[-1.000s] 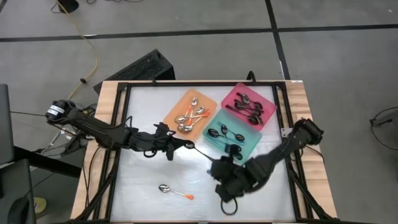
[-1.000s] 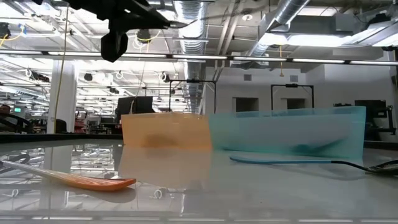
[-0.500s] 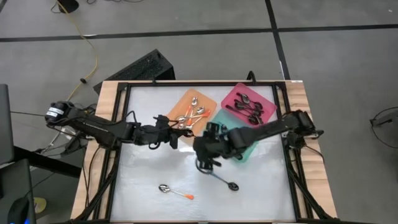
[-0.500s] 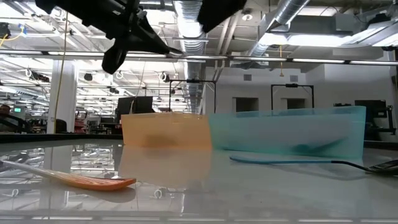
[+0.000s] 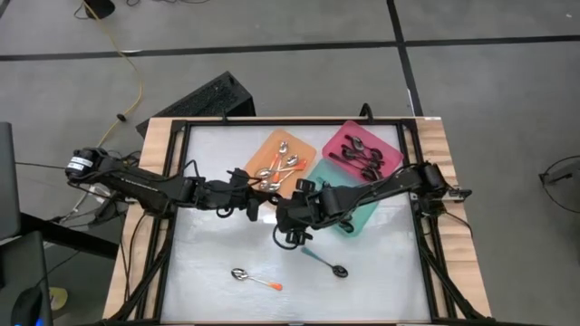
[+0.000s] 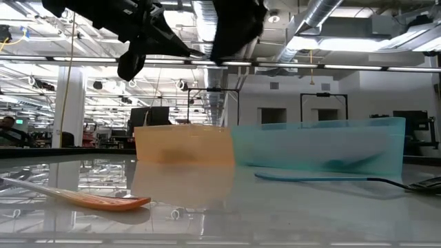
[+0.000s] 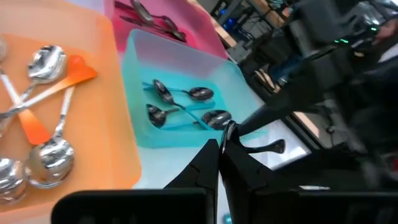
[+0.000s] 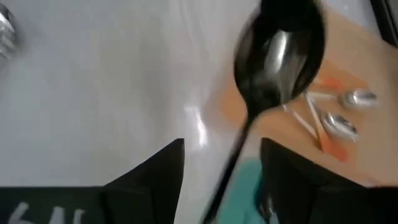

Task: Sort silverware by color (type)
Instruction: Put the black spoon into the pink bin

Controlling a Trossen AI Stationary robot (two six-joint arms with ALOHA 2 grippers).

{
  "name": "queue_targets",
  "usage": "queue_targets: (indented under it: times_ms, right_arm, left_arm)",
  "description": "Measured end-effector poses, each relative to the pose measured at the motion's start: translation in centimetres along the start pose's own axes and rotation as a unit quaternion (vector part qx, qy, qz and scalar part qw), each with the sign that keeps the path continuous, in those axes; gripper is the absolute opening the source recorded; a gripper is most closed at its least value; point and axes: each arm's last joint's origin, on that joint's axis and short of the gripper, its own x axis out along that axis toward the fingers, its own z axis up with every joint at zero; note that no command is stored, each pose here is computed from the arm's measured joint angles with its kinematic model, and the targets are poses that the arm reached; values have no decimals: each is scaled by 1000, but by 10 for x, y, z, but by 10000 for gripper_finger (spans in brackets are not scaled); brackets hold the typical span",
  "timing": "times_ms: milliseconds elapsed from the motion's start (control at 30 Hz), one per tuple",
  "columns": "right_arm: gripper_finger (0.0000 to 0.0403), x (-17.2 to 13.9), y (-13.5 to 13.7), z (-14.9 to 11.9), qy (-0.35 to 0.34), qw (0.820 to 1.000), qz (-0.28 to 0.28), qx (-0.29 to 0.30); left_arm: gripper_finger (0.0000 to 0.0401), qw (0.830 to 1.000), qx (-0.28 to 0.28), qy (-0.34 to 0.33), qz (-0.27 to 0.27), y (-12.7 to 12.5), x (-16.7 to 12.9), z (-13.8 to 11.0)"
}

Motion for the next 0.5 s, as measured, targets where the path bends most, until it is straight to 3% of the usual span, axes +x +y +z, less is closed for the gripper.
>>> queue_targets:
  times_ms: [333, 500]
  right_arm:
    - [155, 0, -1, -5, 19, 999, -18, 23]
    - [84, 0, -1, -5, 20, 999, -17, 24]
  left_arm:
    - [0, 1000, -1, 11, -13, -1, 0, 0]
    - [0, 1000, -2, 15, -19, -1, 0, 0]
